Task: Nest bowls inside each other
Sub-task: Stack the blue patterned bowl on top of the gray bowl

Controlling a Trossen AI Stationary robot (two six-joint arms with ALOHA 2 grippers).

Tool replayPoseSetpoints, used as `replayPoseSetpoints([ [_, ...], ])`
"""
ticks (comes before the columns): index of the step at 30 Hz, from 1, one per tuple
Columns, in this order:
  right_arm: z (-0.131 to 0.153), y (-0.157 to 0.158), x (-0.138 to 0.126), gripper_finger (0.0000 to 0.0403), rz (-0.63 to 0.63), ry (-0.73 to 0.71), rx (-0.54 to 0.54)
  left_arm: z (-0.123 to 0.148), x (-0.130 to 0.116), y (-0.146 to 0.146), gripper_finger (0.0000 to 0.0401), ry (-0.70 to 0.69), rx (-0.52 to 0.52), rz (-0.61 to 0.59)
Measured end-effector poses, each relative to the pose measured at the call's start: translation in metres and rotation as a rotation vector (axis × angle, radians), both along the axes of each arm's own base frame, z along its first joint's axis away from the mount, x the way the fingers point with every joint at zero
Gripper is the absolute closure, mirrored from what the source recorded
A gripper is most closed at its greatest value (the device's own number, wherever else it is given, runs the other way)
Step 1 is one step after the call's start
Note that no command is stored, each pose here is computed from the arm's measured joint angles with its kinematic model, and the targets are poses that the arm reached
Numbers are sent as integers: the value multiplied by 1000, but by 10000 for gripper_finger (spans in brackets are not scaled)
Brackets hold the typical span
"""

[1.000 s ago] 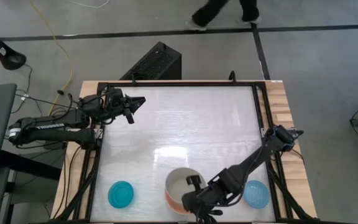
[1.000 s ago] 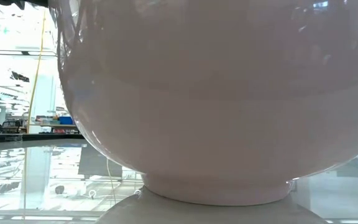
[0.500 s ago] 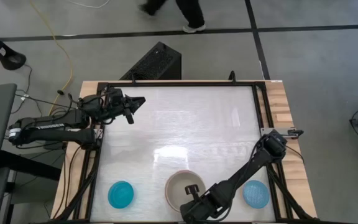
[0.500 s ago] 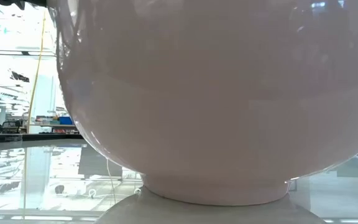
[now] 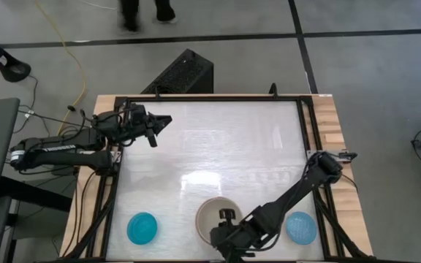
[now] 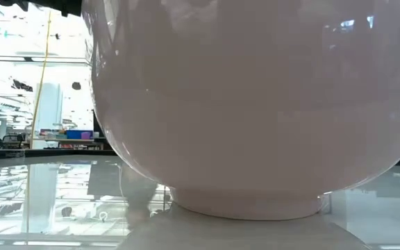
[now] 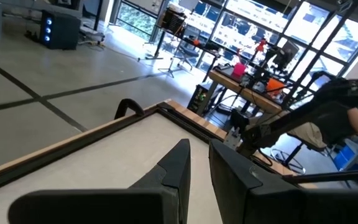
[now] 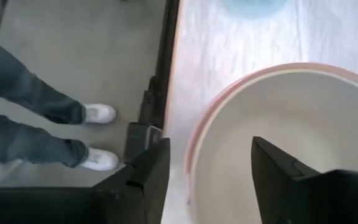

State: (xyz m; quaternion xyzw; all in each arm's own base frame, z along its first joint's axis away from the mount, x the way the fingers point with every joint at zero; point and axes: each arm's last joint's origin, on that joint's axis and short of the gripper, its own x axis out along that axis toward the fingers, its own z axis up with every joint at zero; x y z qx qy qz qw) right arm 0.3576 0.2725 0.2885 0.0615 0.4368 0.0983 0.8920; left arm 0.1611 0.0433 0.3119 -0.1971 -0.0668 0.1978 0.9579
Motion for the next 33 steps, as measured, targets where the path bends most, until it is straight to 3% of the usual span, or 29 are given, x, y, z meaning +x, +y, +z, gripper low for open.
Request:
replayPoseSetpoints([
  [4, 12, -4, -8, 208, -43, -5, 4, -2, 0, -1, 353, 18, -4, -28],
  [11, 30, -20, -30, 224, -141, 26, -96, -17, 1, -5, 353, 156, -74, -165],
  [20, 51, -43, -66, 225, -315, 84, -231, -37, -1, -26, 353, 360, -202, -516],
  [28, 75, -71, -108, 225, -546, 78, -364, -54, -10, -55, 353, 566, -342, -778],
  [33, 88, -89, -124, 225, -648, -14, -348, -61, -18, -78, 353, 688, -390, -894],
])
